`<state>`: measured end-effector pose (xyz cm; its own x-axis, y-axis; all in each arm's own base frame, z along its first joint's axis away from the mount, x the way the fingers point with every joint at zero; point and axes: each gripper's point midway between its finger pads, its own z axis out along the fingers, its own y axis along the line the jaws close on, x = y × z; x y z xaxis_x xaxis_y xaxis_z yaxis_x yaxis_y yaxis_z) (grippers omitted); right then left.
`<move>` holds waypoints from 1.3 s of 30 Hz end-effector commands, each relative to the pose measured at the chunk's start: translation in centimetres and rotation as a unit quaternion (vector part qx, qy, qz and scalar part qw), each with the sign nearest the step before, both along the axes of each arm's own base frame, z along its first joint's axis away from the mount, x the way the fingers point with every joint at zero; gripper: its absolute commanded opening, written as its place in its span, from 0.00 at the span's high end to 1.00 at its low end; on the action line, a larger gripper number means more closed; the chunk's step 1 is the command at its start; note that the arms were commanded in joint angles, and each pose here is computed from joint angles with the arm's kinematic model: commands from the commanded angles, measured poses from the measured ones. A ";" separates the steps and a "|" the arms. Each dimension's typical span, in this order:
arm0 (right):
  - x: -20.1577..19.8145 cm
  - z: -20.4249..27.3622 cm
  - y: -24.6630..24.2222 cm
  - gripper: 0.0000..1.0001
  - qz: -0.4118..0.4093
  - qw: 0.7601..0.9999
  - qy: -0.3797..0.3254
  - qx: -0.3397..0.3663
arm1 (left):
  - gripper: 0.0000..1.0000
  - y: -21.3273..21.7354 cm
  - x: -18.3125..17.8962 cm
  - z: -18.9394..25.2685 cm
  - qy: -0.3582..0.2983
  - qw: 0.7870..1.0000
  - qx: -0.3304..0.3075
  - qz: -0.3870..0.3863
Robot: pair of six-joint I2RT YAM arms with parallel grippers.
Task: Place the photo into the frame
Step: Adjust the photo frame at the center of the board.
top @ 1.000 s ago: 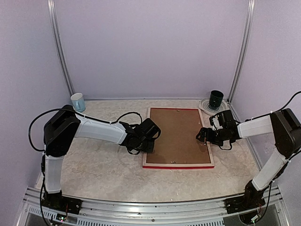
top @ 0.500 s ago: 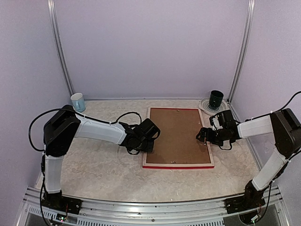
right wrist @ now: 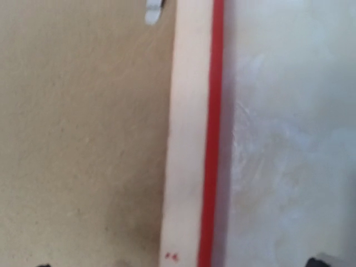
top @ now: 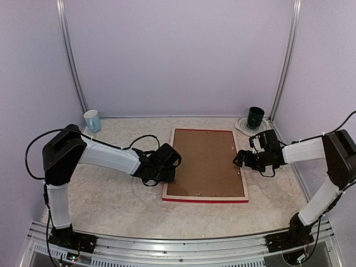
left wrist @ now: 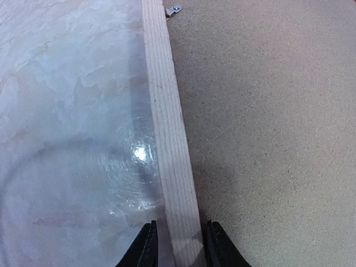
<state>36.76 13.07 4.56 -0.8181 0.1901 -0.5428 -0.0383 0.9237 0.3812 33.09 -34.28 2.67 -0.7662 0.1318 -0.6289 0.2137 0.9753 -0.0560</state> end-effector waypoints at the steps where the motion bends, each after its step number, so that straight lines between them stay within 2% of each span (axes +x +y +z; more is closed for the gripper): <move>1: -0.1 1.2 -1.1 0.01 -0.011 1.000 -0.021 -0.011 | 0.71 2.5 -2.3 -2.4 0.042 0.999 0.022 0.003; 9: 0.3 2.3 -1.0 0.01 -0.008 0.999 -0.037 -0.010 | 0.70 2.3 -4.0 -0.5 0.028 1.000 -0.008 -0.005; 14: 1.4 3.8 -0.3 0.01 -0.004 0.999 -0.050 0.005 | 0.56 2.4 -3.9 1.5 0.009 1.000 -0.023 -0.002; 16: 2.4 4.7 0.2 0.01 -0.001 0.998 -0.056 0.013 | 0.47 2.5 -3.4 2.6 -0.003 1.000 -0.025 -0.001; 19: 3.8 5.3 0.7 0.01 -0.003 0.998 -0.059 0.006 | 0.38 2.7 -2.2 4.5 -0.027 0.999 -0.031 0.004; 23: 5.9 5.0 0.6 0.01 -0.019 0.998 -0.052 -0.036 | 0.26 3.6 0.2 6.4 -0.052 0.997 -0.045 0.016; 28: 8.3 3.3 0.6 0.01 -0.030 0.996 -0.034 -0.082 | 0.18 4.5 2.8 7.0 -0.064 0.996 -0.062 0.019; 33: 9.8 2.3 0.8 0.01 -0.036 0.992 -0.025 -0.119 | 0.03 4.6 5.0 7.3 -0.079 0.995 -0.058 0.012; 39: 9.8 0.8 1.1 0.01 -0.033 0.987 -0.013 -0.154 | 0.03 3.1 7.0 6.0 -0.071 0.996 -0.048 -0.013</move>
<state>46.64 14.26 5.75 -0.7870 0.1073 -0.6075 0.0144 0.9877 0.1557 38.60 -29.58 9.45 -0.6749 0.0329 -0.7372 0.1899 0.9731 -0.1304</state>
